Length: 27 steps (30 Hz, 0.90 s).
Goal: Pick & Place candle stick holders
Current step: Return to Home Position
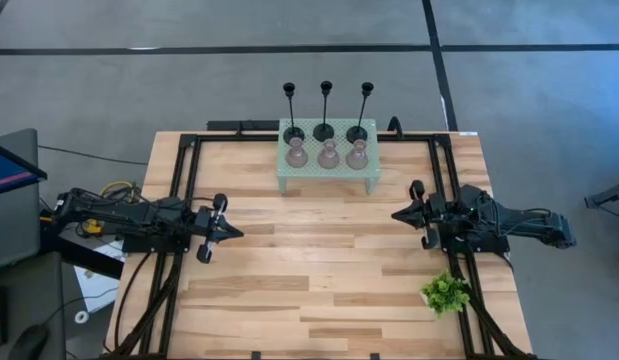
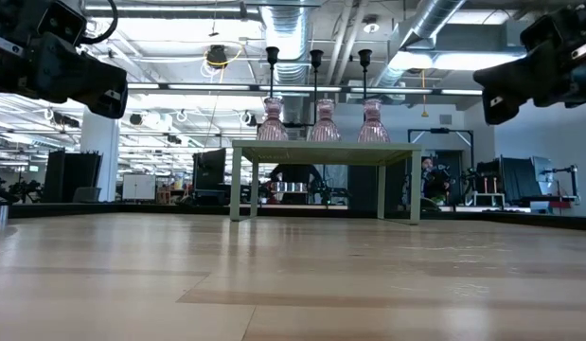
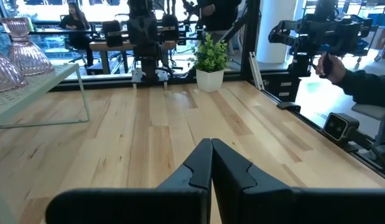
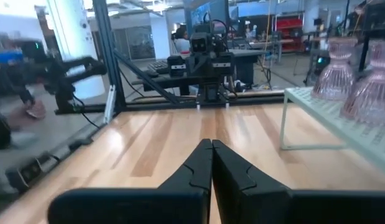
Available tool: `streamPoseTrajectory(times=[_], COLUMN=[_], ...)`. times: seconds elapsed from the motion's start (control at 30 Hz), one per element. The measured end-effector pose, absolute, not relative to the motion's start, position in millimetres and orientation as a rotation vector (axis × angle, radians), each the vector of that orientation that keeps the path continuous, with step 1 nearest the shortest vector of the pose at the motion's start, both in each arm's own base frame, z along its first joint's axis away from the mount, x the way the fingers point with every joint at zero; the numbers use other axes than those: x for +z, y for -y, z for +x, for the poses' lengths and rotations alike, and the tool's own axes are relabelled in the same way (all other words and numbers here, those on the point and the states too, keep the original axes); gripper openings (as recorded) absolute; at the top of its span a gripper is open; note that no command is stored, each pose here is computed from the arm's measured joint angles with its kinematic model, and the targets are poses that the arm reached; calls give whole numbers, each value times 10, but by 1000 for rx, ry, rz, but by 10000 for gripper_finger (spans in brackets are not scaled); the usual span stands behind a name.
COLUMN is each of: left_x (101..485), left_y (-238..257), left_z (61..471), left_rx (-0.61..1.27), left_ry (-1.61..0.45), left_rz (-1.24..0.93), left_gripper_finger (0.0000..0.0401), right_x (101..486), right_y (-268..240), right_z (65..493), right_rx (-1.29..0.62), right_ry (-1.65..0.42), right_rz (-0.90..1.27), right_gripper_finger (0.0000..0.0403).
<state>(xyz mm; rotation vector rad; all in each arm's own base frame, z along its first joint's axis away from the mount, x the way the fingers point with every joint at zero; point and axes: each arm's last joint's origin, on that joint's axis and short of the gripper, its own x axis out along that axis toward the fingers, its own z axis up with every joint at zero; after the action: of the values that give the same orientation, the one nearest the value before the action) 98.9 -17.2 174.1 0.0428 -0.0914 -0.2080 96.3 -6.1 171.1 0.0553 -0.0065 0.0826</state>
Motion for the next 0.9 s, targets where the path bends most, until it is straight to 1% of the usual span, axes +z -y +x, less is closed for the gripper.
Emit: streamPoseTrajectory(times=[0.23, 0.9], left_x=[1742, 1747], left_y=[172, 172], left_z=[988, 988], left_rx=[-208, -208], left_ry=[92, 97], left_rz=[43, 42], left_gripper_finger=[6, 6], right_x=[1710, 1708], right_y=[61, 60], right_z=[963, 963], right_rx=[83, 84], right_ry=[0, -3], right_rz=[206, 210], right_gripper_finger=[0, 0])
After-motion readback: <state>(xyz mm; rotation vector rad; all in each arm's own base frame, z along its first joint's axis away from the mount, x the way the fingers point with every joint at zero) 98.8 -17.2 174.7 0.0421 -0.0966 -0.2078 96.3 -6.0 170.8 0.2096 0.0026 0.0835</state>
